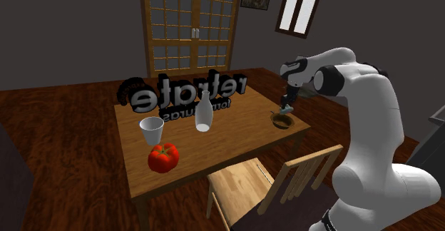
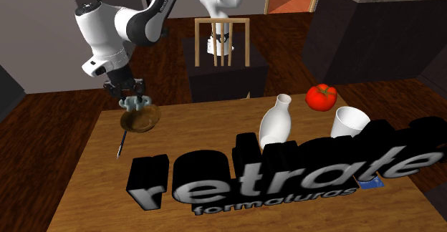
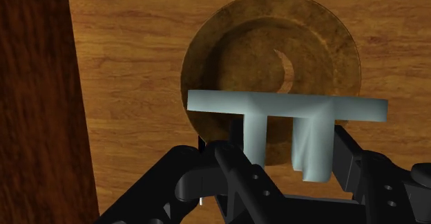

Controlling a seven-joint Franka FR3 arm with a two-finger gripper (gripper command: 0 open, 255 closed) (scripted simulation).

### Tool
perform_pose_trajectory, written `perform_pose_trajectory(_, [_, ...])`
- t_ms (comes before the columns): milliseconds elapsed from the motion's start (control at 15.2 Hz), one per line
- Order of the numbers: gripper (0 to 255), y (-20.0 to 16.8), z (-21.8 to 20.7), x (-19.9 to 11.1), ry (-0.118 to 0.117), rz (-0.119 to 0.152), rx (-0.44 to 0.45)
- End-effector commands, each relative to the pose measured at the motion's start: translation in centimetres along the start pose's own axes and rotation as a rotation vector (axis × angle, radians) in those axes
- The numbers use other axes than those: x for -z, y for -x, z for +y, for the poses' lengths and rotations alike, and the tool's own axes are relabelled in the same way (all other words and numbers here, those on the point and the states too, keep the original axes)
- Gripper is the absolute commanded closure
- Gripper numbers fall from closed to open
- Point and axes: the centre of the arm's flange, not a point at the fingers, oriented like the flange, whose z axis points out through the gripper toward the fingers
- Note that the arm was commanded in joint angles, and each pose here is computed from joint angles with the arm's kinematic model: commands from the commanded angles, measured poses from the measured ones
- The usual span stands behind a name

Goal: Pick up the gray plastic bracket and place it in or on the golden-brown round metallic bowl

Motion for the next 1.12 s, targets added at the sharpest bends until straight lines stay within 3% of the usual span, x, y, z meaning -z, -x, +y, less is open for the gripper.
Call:
perform_pose_trajectory(0, [255,0.0,0.0,-1.0,0.0,0.0,0.0])
perform_pose_trajectory(594, [255,0.0,0.1,-5.7,0.0,0.0,0.0])
perform_pose_trajectory(1056, [255,0.0,0.1,-5.7,0.0,0.0,0.0])
